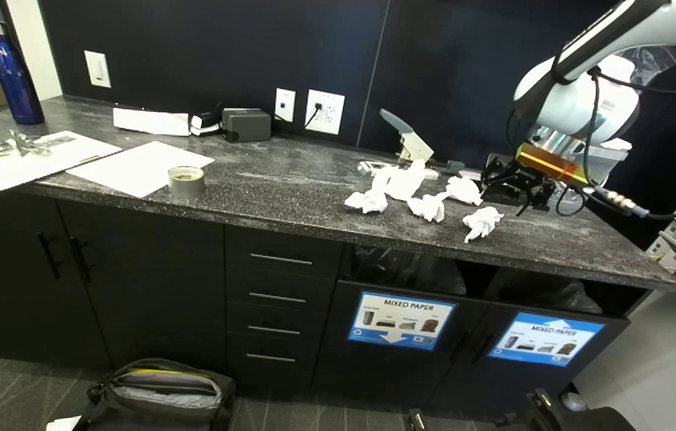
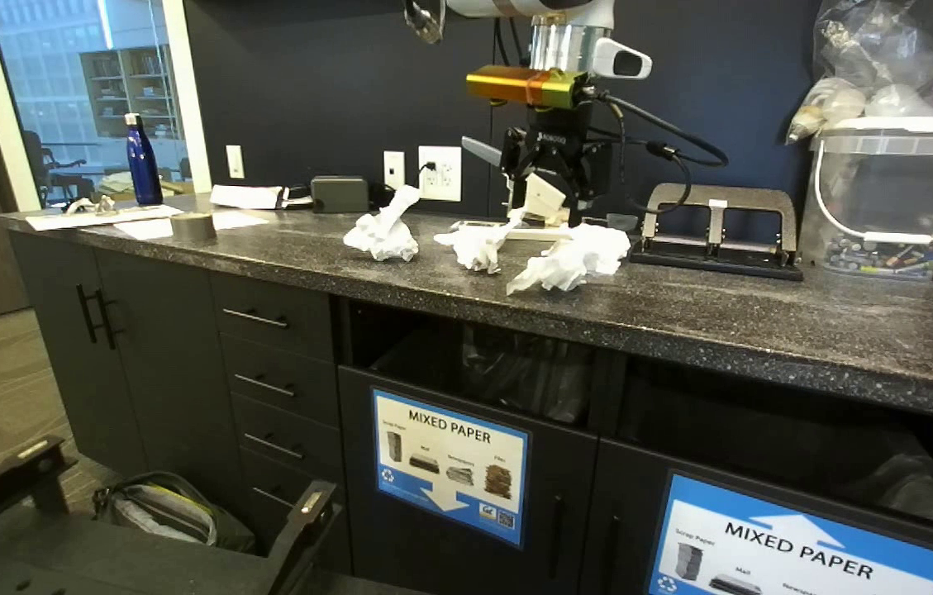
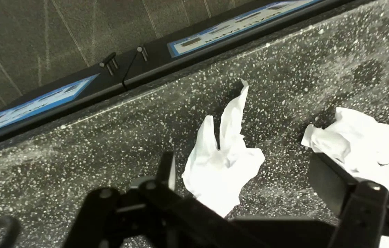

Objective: Put the papers on the countertop in the trash cans

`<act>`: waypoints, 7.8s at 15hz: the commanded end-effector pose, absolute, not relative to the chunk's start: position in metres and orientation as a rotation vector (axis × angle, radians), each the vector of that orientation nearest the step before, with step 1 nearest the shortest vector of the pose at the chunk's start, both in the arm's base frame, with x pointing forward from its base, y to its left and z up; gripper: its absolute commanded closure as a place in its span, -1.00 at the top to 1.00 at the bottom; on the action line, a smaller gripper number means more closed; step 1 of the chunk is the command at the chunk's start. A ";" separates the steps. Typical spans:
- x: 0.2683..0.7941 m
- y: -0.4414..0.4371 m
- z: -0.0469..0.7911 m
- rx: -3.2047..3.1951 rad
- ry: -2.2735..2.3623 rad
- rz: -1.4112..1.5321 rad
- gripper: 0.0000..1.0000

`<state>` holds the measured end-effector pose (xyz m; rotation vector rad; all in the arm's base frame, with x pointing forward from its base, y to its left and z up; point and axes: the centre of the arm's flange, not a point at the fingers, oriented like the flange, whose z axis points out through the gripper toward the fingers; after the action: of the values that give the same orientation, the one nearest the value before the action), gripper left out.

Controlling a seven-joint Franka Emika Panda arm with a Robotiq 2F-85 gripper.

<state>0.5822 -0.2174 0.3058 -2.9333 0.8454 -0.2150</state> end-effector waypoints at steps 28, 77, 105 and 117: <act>0.553 -0.136 0.208 -3.126 0.734 -0.025 -0.78; 0.534 -0.128 -0.006 -2.822 0.328 -1.226 -0.83; 0.470 -0.093 0.066 -2.979 0.334 -0.992 1.00; 0.503 -0.077 0.233 -3.059 0.441 -0.456 1.00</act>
<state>0.4849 -0.0653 0.1628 -3.0772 0.3692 -0.4580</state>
